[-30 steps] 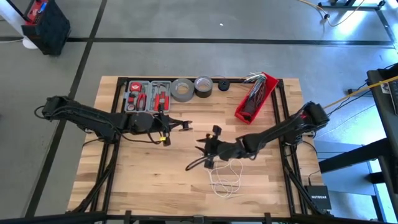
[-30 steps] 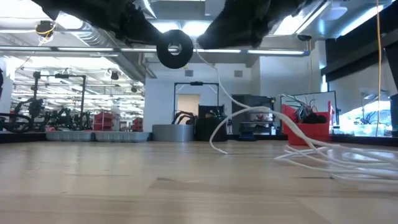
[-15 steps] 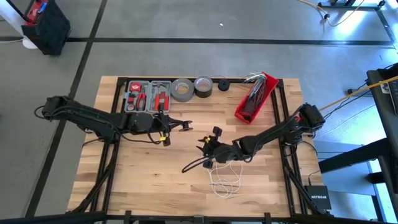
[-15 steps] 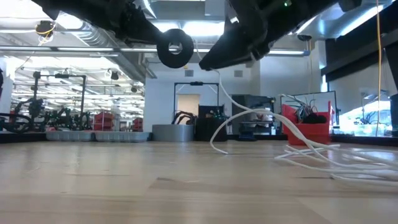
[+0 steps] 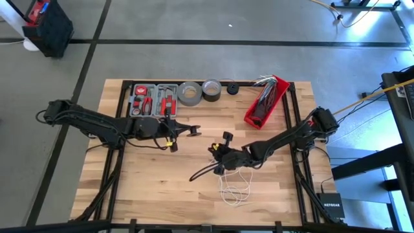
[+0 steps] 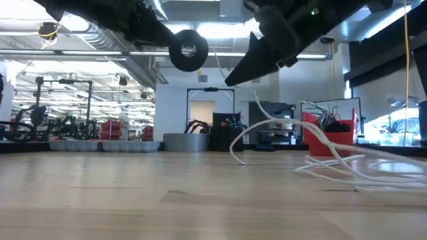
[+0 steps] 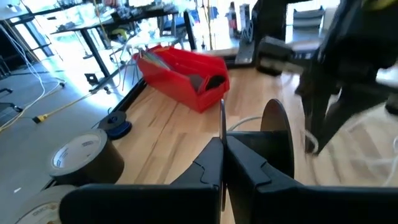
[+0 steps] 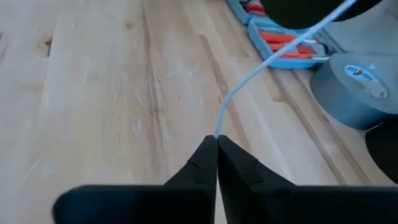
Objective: Coil cords
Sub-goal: Coil the white wire onto the black spool
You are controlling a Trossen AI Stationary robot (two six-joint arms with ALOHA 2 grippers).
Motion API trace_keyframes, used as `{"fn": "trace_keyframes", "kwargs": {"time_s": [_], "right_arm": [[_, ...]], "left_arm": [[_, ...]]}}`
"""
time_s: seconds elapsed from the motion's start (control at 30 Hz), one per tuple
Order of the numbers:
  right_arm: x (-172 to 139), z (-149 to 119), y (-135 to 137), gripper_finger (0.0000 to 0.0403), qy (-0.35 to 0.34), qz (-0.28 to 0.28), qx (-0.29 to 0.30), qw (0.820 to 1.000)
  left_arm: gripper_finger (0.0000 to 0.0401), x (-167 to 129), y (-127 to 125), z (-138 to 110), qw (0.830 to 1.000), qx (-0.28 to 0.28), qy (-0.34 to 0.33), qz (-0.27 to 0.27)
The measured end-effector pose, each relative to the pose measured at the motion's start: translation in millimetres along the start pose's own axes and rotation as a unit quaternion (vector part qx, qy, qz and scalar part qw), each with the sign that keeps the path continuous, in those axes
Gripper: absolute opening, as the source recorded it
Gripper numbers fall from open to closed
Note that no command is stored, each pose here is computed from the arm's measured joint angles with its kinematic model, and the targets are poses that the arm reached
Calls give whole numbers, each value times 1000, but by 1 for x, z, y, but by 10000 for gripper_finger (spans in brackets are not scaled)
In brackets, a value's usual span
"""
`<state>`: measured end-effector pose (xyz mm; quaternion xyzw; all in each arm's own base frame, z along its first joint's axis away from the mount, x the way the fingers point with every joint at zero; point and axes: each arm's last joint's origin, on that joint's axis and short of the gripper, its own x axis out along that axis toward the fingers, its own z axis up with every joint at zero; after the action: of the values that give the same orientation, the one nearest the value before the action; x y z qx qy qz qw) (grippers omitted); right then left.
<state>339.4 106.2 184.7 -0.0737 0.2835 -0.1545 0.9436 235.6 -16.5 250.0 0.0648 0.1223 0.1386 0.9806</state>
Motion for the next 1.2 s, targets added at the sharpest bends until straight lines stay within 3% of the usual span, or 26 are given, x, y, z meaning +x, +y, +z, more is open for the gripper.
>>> {"fn": "trace_keyframes", "kwargs": {"time_s": [0.37, 0.6, 0.87, 1.0, 1.2], "right_arm": [[27, -15, -1, 8, -8, -116, -9, 993], [37, -4, 10, 3, -63, -100, -7, 993], [48, 9, 18, 4, -68, -110, -38, 991], [47, 19, 20, 4, -77, -113, -44, 990], [45, 36, 22, 4, -70, -111, -61, 989]], "left_arm": [[1, -1, -1, 14, 994, -75, -68, -33], [1, 9, -5, 14, 991, -95, -92, -28], [1, 27, -9, 5, 990, -99, -101, 26], [1, 34, -10, -1, 991, -82, -87, 65], [1, 38, -10, -7, 994, -45, -72, 75]]}}
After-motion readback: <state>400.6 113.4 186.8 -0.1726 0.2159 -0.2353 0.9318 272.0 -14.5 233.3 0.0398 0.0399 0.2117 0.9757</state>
